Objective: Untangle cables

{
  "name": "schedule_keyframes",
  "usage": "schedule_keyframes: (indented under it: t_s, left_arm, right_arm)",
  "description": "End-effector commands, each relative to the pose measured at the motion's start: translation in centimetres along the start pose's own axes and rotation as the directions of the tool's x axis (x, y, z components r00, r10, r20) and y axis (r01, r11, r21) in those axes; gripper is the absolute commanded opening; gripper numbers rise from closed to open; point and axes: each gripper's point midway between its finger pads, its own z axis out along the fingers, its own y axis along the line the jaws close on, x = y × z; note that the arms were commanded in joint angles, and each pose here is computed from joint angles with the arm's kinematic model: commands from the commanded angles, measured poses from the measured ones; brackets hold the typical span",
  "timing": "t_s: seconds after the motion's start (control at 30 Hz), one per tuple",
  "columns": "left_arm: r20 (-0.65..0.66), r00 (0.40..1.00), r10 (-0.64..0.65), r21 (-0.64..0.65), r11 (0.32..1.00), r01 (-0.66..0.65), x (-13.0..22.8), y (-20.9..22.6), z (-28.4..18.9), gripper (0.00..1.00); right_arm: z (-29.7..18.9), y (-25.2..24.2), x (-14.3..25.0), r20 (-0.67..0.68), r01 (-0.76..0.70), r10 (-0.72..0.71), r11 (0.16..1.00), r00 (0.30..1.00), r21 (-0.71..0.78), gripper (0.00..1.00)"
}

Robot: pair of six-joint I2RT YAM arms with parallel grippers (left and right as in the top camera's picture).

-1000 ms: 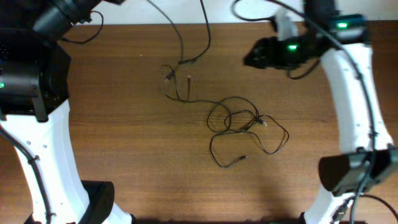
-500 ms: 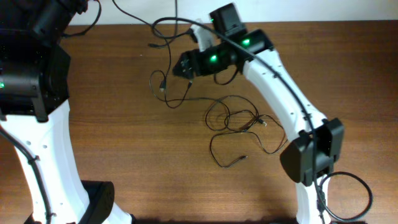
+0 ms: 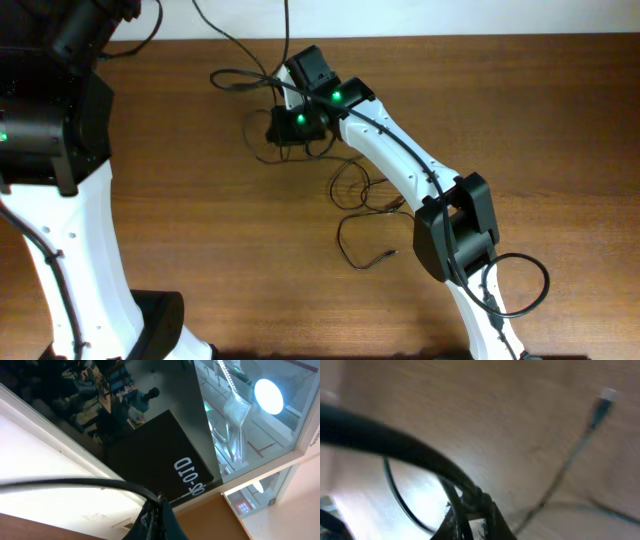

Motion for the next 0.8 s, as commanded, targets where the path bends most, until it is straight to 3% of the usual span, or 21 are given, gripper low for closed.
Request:
schedule_keyframes:
  t_s: [0.0, 0.07, 0.17, 0.3, 0.5, 0.63, 0.7, 0.73, 0.77]
  left_arm:
    - [0.02, 0.996, 0.084, -0.004, 0.996, -0.084, -0.5, 0.1, 0.0, 0.0]
    - [0.027, 0.985, 0.172, -0.027, 0.985, -0.171, -0.7, 0.5, -0.1, 0.0]
    - [0.052, 0.951, 0.304, -0.167, 0.942, -0.292, -1.7, 3.2, -0.4, 0.0]
    - [-0.041, 0.862, 0.505, -0.309, 0.814, -0.491, -2.0, 7.1, -0.5, 0.0]
    - [-0.12, 0.796, 0.593, -0.61, 0.589, -0.531, -6.3, 15.4, -2.0, 0.0]
    - [-0.215, 0.79, 0.574, -0.627, 0.54, -0.562, -5.4, 17.8, -2.1, 0.0]
    - [-0.267, 0.76, 0.592, -0.597, 0.518, -0.613, -4.9, 17.9, -2.0, 0.0]
    - [-0.305, 0.731, 0.611, -0.567, 0.5, -0.655, -4.5, 17.8, -2.0, 0.0]
    - [-0.333, 0.712, 0.617, -0.563, 0.476, -0.676, -4.3, 18.1, -2.2, 0.0]
  right_arm:
    - [-0.1, -3.5, 1.9, -0.065, 0.005, 0.006, 0.986, 0.998, 0.164, 0.04]
    - [-1.1, -5.7, 3.5, -0.135, -0.019, 0.049, 0.976, 0.99, 0.218, 0.04]
    - [-4.0, -9.9, 5.3, -0.221, -0.084, 0.149, 0.956, 0.964, 0.281, 0.04]
    - [-9.0, -12.4, 5.0, -0.235, -0.066, 0.132, 0.961, 0.963, 0.269, 0.04]
    - [-14.8, -15.6, 7.2, -0.325, -0.025, 0.112, 0.965, 0.939, 0.26, 0.04]
    - [-15.5, -16.0, 8.2, -0.361, -0.031, 0.127, 0.965, 0.924, 0.26, 0.04]
    - [-15.5, -16.0, 8.2, -0.36, -0.033, 0.128, 0.965, 0.924, 0.26, 0.05]
    - [-15.6, -16.0, 8.2, -0.362, -0.033, 0.129, 0.965, 0.923, 0.26, 0.17]
    - [-15.6, -16.0, 8.3, -0.366, -0.034, 0.132, 0.965, 0.921, 0.261, 0.57]
